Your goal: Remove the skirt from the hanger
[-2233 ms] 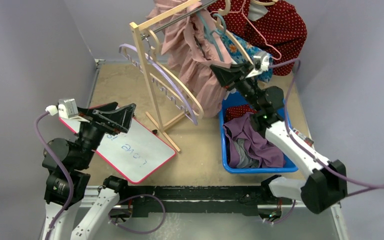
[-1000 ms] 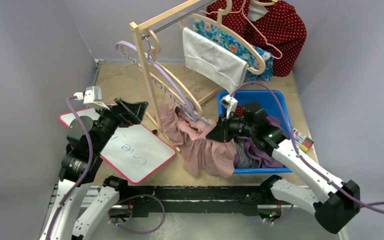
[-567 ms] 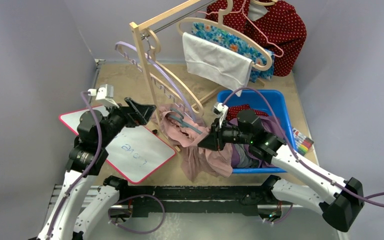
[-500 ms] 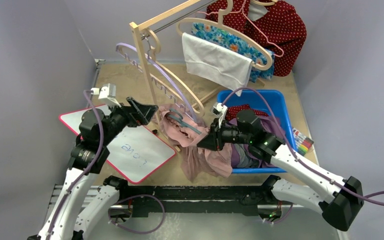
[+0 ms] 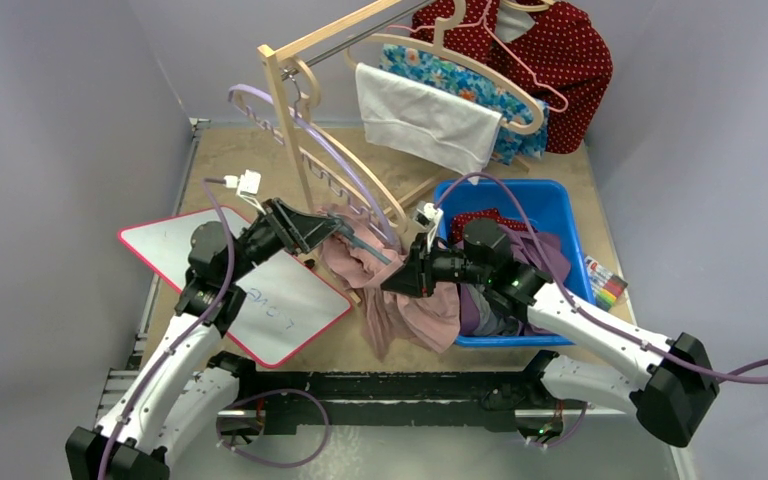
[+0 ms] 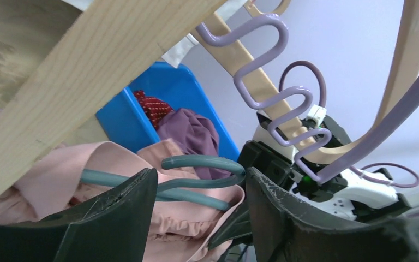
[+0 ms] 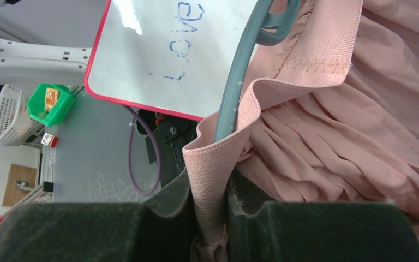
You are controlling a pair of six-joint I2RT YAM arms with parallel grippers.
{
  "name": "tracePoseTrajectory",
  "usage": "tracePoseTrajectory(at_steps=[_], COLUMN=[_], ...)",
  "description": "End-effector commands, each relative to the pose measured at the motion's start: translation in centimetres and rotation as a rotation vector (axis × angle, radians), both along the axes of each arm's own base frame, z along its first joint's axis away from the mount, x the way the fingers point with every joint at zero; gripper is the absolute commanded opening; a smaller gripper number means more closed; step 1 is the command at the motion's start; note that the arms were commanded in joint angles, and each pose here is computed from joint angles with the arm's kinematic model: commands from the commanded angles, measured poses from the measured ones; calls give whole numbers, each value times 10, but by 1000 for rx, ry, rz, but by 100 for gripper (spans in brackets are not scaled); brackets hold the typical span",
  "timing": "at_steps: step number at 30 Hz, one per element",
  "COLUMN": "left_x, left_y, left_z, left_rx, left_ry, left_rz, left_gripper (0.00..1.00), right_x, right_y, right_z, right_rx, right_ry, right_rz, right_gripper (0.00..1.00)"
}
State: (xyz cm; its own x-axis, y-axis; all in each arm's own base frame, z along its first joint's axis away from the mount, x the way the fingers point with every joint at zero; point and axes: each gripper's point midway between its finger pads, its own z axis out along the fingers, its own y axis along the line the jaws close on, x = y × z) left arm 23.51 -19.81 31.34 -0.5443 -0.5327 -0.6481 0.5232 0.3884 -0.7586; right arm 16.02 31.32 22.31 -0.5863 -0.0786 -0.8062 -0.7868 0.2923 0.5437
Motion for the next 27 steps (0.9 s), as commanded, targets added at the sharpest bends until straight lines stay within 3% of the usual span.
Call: tracePoseTrajectory(at_steps=[1, 14, 27], left_x=[-16, -14, 0], left_y=[-13, -29, -21], left_z=[45, 33, 43], left_rx=[-155, -121, -321], left_ry=[-122, -145, -119], left_rz=[-90, -33, 46], left_gripper=[58, 52, 38], right_x=[-6, -6, -8], right_y=[13, 17, 21], right_z=[43, 48, 42], right_rx=[140, 156, 138], right_ry=[-126, -129, -113], right_rz=[76, 86, 95], right_gripper=[0, 0, 0])
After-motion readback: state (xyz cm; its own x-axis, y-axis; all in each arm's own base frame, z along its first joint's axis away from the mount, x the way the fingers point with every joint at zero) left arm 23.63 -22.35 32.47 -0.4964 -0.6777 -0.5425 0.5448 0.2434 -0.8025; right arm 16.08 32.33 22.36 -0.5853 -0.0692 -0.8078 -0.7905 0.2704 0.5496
